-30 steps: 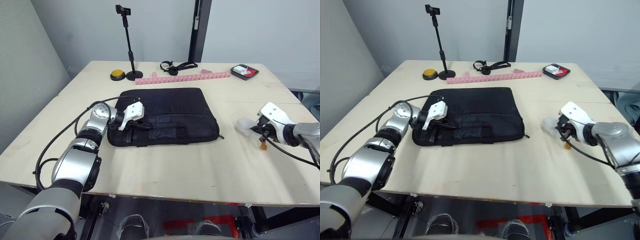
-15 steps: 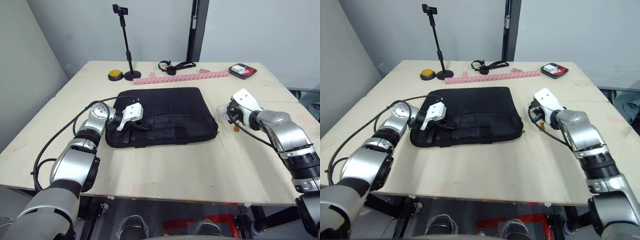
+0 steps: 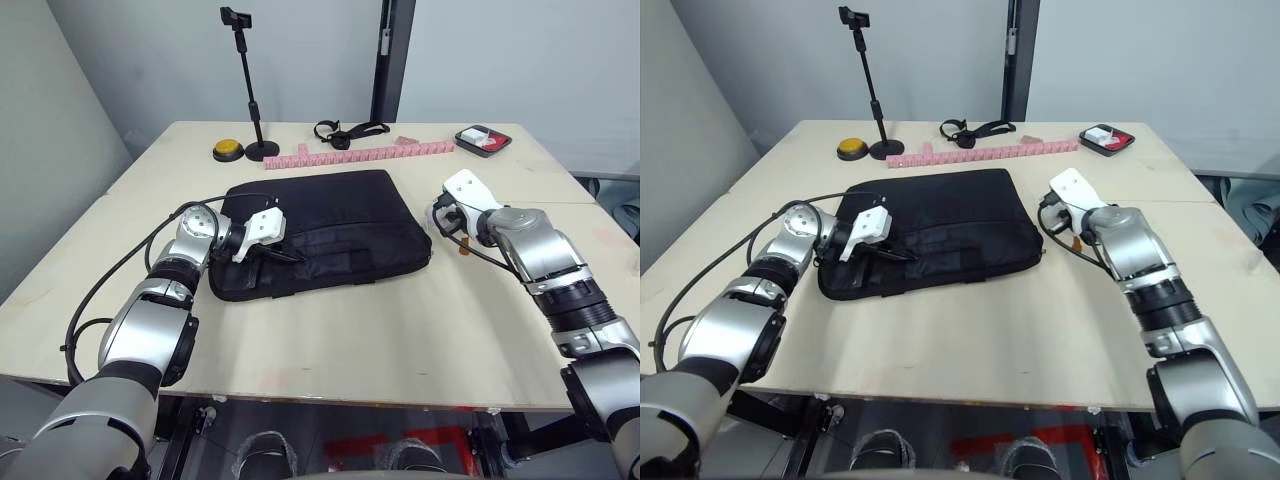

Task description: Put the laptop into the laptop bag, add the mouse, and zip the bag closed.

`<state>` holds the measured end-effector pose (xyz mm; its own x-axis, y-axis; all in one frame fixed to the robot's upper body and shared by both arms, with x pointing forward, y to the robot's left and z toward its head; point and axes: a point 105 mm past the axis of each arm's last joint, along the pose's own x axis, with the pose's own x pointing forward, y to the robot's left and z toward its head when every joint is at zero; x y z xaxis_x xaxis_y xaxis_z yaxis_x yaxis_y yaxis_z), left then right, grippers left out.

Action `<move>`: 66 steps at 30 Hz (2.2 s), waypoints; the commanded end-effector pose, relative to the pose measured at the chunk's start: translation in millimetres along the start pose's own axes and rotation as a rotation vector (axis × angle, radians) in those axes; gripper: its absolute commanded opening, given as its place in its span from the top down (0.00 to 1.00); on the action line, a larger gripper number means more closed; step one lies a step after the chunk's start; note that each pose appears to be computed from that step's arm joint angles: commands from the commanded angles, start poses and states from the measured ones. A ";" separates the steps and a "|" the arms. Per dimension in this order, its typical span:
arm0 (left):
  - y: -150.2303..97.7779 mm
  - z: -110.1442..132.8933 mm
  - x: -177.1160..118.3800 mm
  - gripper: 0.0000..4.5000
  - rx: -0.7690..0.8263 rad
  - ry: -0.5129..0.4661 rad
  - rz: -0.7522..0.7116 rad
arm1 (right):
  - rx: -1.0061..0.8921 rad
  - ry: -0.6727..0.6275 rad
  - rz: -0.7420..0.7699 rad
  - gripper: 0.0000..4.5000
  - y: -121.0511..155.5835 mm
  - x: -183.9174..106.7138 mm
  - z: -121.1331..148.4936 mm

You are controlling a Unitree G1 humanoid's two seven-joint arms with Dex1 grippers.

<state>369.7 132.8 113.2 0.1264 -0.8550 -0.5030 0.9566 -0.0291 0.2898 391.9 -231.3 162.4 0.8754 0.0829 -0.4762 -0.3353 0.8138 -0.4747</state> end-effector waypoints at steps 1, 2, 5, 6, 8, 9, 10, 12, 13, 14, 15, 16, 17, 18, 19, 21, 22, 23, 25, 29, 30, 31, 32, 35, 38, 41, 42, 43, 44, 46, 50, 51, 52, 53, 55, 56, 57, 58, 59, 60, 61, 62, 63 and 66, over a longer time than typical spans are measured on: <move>-30.6 -38.7 6.1 1.00 -0.116 0.116 -0.109 | -0.045 -0.026 -0.138 1.00 -34.8 -14.0 11.9; -30.8 -38.9 6.1 1.00 -0.116 0.117 -0.109 | -0.056 -0.023 -0.152 1.00 -37.8 -13.8 13.3; -31.3 -39.0 6.5 1.00 -0.113 0.118 -0.112 | -0.136 -0.013 -0.180 1.00 -42.0 -12.4 17.8; -31.5 -39.0 6.7 1.00 -0.113 0.117 -0.113 | -0.144 -0.020 -0.183 1.00 -43.1 -12.8 21.7; -32.9 -39.4 6.9 1.00 -0.114 0.116 -0.119 | -0.145 -0.056 -0.200 1.00 -46.4 -13.7 36.2; -34.2 -39.9 7.2 1.00 -0.116 0.113 -0.124 | -0.138 -0.069 -0.210 1.00 -47.4 -11.2 42.0; -35.5 -40.5 7.5 1.00 -0.120 0.112 -0.131 | -0.139 -0.073 -0.217 1.00 -47.1 -7.5 45.5; -37.4 -41.4 7.8 1.00 -0.123 0.112 -0.140 | -0.150 -0.064 -0.218 1.00 -43.5 2.0 47.2; -38.1 -41.7 7.9 1.00 -0.123 0.113 -0.142 | -0.154 -0.059 -0.214 1.00 -39.8 7.8 48.0; -38.8 -42.0 8.0 1.00 -0.123 0.114 -0.146 | -0.154 -0.052 -0.195 1.00 -33.3 14.7 48.8; -39.5 -42.1 8.1 1.00 -0.121 0.114 -0.151 | -0.163 -0.047 -0.183 1.00 -27.8 20.4 50.2; -39.9 -42.0 8.1 1.00 -0.120 0.114 -0.154 | -0.168 -0.045 -0.175 1.00 -24.7 23.5 51.2; -40.2 -42.0 8.1 1.00 -0.121 0.114 -0.157 | -0.166 -0.040 -0.163 1.00 -20.5 27.0 52.4; -40.4 -42.0 8.0 1.00 -0.123 0.114 -0.158 | -0.165 -0.038 -0.157 1.00 -18.4 29.3 53.2; -41.4 -42.5 8.2 1.00 -0.123 0.115 -0.165 | -0.181 -0.026 -0.155 1.00 -15.8 32.7 53.6; -46.9 -45.1 8.5 1.00 -0.114 0.125 -0.192 | -0.187 -0.028 -0.164 1.00 -12.5 38.8 60.2; -47.5 -45.3 8.7 1.00 -0.119 0.120 -0.192 | -0.201 -0.034 -0.183 1.00 -12.8 40.8 64.8; -47.4 -45.1 9.0 1.00 -0.123 0.115 -0.188 | -0.193 -0.045 -0.186 1.00 -11.4 42.8 69.4; -47.2 -45.0 9.4 1.00 -0.123 0.113 -0.184 | -0.195 -0.059 -0.191 1.00 -8.3 46.4 75.4; -49.4 -45.3 11.0 1.00 -0.122 0.111 -0.196 | -0.163 -0.085 -0.198 1.00 -5.2 51.8 84.0; -50.2 -45.7 11.5 1.00 -0.124 0.111 -0.198 | -0.144 -0.095 -0.195 1.00 -3.9 53.0 86.9; -51.3 -46.4 11.8 1.00 -0.125 0.111 -0.202 | -0.127 -0.104 -0.197 1.00 -3.2 54.1 89.8; -52.1 -46.8 12.0 1.00 -0.126 0.111 -0.205 | -0.106 -0.109 -0.193 1.00 -2.0 55.4 91.6; -53.1 -47.2 12.3 1.00 -0.128 0.110 -0.207 | -0.022 -0.131 -0.168 1.00 2.0 58.7 96.1; -55.0 -47.7 13.2 1.00 -0.130 0.109 -0.218 | 0.070 -0.167 -0.183 1.00 -1.4 58.3 106.2; -55.7 -48.1 13.3 1.00 -0.132 0.109 -0.220 | 0.159 -0.251 -0.232 1.00 -12.5 51.8 124.8; -55.9 -48.2 13.3 1.00 -0.131 0.110 -0.220 | 0.147 -0.244 -0.230 1.00 -12.0 52.4 124.8; -56.0 -48.1 13.5 1.00 -0.131 0.110 -0.221 | 0.137 -0.222 -0.207 1.00 -7.8 55.4 120.3; -56.0 -47.9 13.7 1.00 -0.131 0.109 -0.221 | 0.129 -0.201 -0.194 1.00 -4.8 58.2 115.1; -56.0 -47.9 13.9 1.00 -0.131 0.107 -0.219 | 0.101 -0.132 -0.148 1.00 5.8 65.6 98.4; -53.9 -47.0 13.9 1.00 -0.131 0.098 -0.200 | 0.064 -0.074 -0.067 1.00 22.4 70.9 82.6; -53.2 -46.7 13.8 1.00 -0.130 0.096 -0.195 | 0.057 -0.066 -0.054 1.00 25.1 71.2 80.6; -51.8 -45.8 13.4 1.00 -0.128 0.093 -0.189 | 0.038 -0.049 -0.030 1.00 30.4 71.8 76.3; -50.9 -45.0 13.3 1.00 -0.126 0.092 -0.186 | 0.027 -0.039 -0.015 1.00 33.4 71.8 73.4; -43.6 -38.3 11.5 1.00 -0.128 0.064 -0.159 | 0.034 -0.019 0.004 0.82 37.5 71.7 63.8; -40.3 -35.2 10.3 1.00 -0.128 0.053 -0.149 | 0.042 -0.018 0.009 0.74 38.1 71.2 61.0; -38.0 -32.8 8.8 1.00 -0.125 0.048 -0.143 | 0.040 -0.013 0.020 0.67 39.2 70.1 58.6; -36.6 -31.3 7.2 1.00 -0.121 0.045 -0.139 | 0.039 -0.018 0.031 0.59 40.2 68.6 59.1; -36.0 -30.6 6.3 1.00 -0.119 0.044 -0.139 | 0.037 -0.023 0.037 0.51 40.8 67.3 60.0; -35.4 -29.7 5.5 1.00 -0.118 0.041 -0.137 | 0.035 -0.027 0.040 0.43 41.0 65.9 61.1; -35.0 -29.1 5.4 1.00 -0.118 0.039 -0.135 | 0.035 -0.030 0.041 0.35 40.6 64.9 61.6; -34.1 -28.0 4.7 1.00 -0.116 0.034 -0.131 | 0.034 -0.037 0.037 0.27 38.9 62.9 63.9; -32.2 -25.6 3.5 1.00 -0.113 0.023 -0.123 | 0.035 -0.048 0.040 0.21 37.1 60.1 66.9; -20.9 -9.2 -4.1 1.00 -0.118 -0.060 -0.074 | 0.044 -0.089 0.051 0.01 27.5 45.4 78.3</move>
<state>355.1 132.4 102.7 0.0500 -0.8723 -0.4864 0.9751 -0.0626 0.2125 450.9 -163.7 157.9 0.8589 0.1370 -0.4934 -0.3693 0.8332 -0.4115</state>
